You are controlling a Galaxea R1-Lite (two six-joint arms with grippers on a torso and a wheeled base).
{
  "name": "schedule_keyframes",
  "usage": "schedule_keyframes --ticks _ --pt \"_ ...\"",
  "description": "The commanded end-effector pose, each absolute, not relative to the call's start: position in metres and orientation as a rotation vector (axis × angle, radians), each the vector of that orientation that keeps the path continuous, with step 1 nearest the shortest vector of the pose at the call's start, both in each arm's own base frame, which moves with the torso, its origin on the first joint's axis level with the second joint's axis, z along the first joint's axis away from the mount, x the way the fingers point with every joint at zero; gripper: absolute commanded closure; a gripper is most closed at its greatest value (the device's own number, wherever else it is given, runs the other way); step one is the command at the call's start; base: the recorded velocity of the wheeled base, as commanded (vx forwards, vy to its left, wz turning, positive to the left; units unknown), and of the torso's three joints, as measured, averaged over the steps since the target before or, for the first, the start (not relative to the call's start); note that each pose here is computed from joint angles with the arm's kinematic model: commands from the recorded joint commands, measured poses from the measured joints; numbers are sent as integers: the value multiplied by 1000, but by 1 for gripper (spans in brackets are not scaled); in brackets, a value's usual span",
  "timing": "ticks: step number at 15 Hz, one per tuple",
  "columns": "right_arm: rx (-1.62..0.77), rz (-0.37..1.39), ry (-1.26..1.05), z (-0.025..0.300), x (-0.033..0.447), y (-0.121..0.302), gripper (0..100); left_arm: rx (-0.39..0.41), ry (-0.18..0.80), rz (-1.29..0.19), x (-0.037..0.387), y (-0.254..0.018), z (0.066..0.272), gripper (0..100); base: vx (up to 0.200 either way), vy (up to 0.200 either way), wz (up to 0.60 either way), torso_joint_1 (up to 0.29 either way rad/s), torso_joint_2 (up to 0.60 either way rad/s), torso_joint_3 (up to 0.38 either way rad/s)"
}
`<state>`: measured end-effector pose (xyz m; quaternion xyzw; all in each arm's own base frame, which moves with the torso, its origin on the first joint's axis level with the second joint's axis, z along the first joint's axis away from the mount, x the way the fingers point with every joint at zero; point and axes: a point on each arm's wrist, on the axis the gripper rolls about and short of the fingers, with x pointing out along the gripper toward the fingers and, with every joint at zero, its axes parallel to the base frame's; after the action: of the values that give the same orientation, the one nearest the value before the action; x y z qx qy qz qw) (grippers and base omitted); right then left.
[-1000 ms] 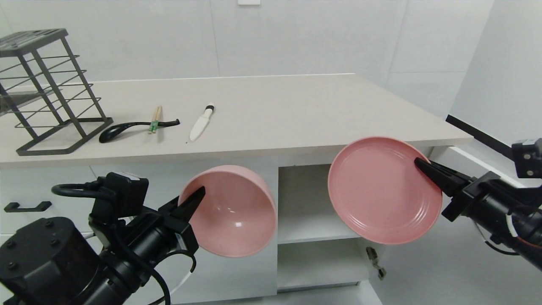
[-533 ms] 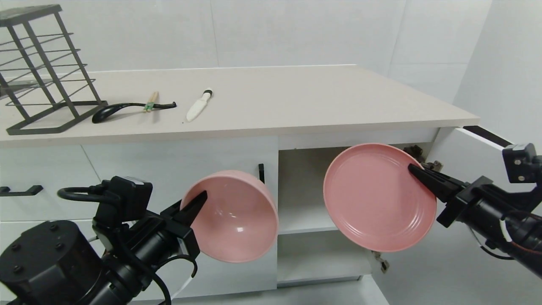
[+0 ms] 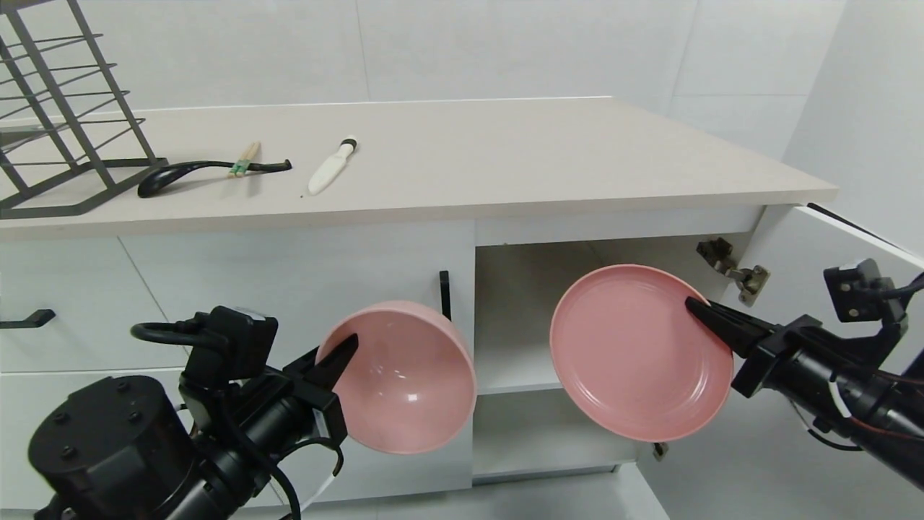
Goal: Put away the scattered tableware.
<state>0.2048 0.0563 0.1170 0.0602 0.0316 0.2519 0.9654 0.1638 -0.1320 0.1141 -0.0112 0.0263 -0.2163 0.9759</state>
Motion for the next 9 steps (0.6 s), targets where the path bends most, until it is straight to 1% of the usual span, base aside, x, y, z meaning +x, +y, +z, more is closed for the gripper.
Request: schedule_keyframes --ticks 1,4,7,9 --pt "124 497 141 101 212 56 100 -1 92 -459 161 -136 105 100 0 0 0 0 0 0" --pt "126 484 212 85 219 56 100 17 120 -486 156 -140 99 100 0 0 0 1 4 17" --pt "129 472 278 68 229 57 100 61 197 -489 160 -146 81 100 0 0 0 0 0 0" --pt "130 469 311 58 237 59 100 67 206 -489 161 -147 79 100 0 0 0 0 0 0"
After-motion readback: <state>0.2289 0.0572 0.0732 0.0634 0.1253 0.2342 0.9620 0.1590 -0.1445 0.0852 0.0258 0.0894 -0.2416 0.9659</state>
